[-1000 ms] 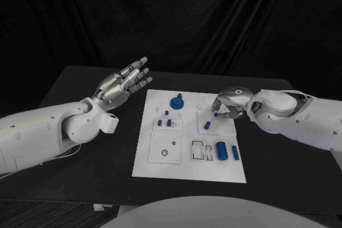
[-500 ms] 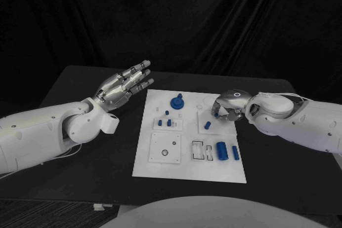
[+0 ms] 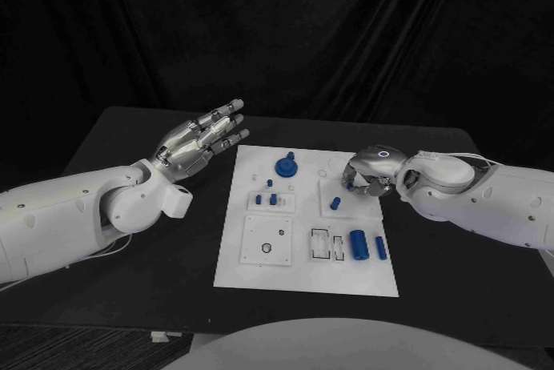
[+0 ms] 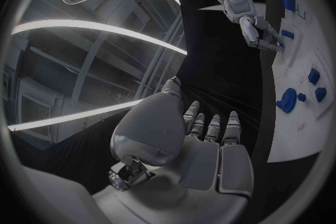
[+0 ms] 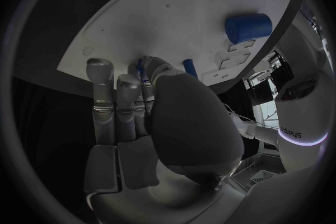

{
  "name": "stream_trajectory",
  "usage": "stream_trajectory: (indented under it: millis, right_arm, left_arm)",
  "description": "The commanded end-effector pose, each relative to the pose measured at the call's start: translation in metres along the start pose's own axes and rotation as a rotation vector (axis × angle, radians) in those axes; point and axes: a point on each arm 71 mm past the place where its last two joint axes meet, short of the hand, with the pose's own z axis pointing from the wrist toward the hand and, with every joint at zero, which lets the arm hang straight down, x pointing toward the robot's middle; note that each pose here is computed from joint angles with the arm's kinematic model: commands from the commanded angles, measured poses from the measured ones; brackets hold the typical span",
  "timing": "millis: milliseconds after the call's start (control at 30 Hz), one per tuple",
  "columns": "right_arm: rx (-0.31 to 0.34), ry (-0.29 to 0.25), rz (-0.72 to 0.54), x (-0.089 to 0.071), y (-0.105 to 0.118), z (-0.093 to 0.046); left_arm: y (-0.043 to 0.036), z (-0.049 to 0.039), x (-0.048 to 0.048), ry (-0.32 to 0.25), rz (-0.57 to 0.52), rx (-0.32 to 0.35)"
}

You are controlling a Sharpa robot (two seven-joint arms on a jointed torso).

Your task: Assemble the parts on the task board

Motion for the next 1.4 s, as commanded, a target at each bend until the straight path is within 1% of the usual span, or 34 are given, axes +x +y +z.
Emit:
stream_trajectory:
  millis: [33,167,267,367,500,567,667,700,767,833,933,1100,1267,1400]
  right_arm:
    - [-0.006,-0.076,0.003,-0.004,0.0,-0.003]
    - [-0.002,-0.104,0.004,-0.008,0.0,-0.007]
    - [0.005,-0.126,0.01,-0.015,0.0,-0.01]
    - [0.011,-0.145,0.013,-0.028,0.001,-0.013]
    - [0.009,-0.177,0.006,-0.053,0.005,-0.015]
    - [0.001,-0.189,0.006,-0.065,0.011,-0.016]
    - [-0.024,-0.195,0.032,-0.077,0.025,-0.016]
    - [-0.05,-0.192,0.048,-0.081,0.036,-0.015]
    - [-0.085,-0.181,0.062,-0.083,0.05,-0.013]
    - [-0.129,-0.151,0.076,-0.083,0.067,-0.01]
    - [-0.187,-0.115,0.069,-0.077,0.087,-0.003]
    - [-0.288,-0.076,0.011,-0.06,0.121,0.013]
    - [-0.349,-0.047,-0.02,-0.045,0.144,0.027]
    - [-0.372,-0.03,-0.028,-0.037,0.154,0.034]
  left_arm:
    - [0.0005,0.0002,0.0012,0.012,-0.014,0.005]
    - [0.0008,-0.0001,0.0005,0.011,-0.014,0.001]
    - [0.001,-0.0005,0.0002,0.01,-0.013,-0.003]
    - [0.0013,-0.0005,-0.0002,0.009,-0.012,-0.006]
    - [0.0019,0.0002,-0.0004,0.008,-0.011,-0.01]
    - [0.0023,0.0008,-0.0001,0.01,-0.012,-0.012]
    - [0.0028,0.0017,0.0004,0.012,-0.013,-0.015]
    - [0.0031,0.0021,0.0007,0.013,-0.013,-0.016]
    - [0.0033,0.0025,0.0007,0.014,-0.013,-0.017]
    - [0.0036,0.0025,0.0006,0.014,-0.014,-0.018]
    - [0.0041,0.0021,0.0001,0.013,-0.014,-0.02]
    - [0.0057,0.0013,-0.0006,0.011,-0.015,-0.025]
    - [0.0071,0.0005,-0.0007,0.01,-0.016,-0.029]
    - [0.0076,0.0002,-0.0007,0.009,-0.017,-0.031]
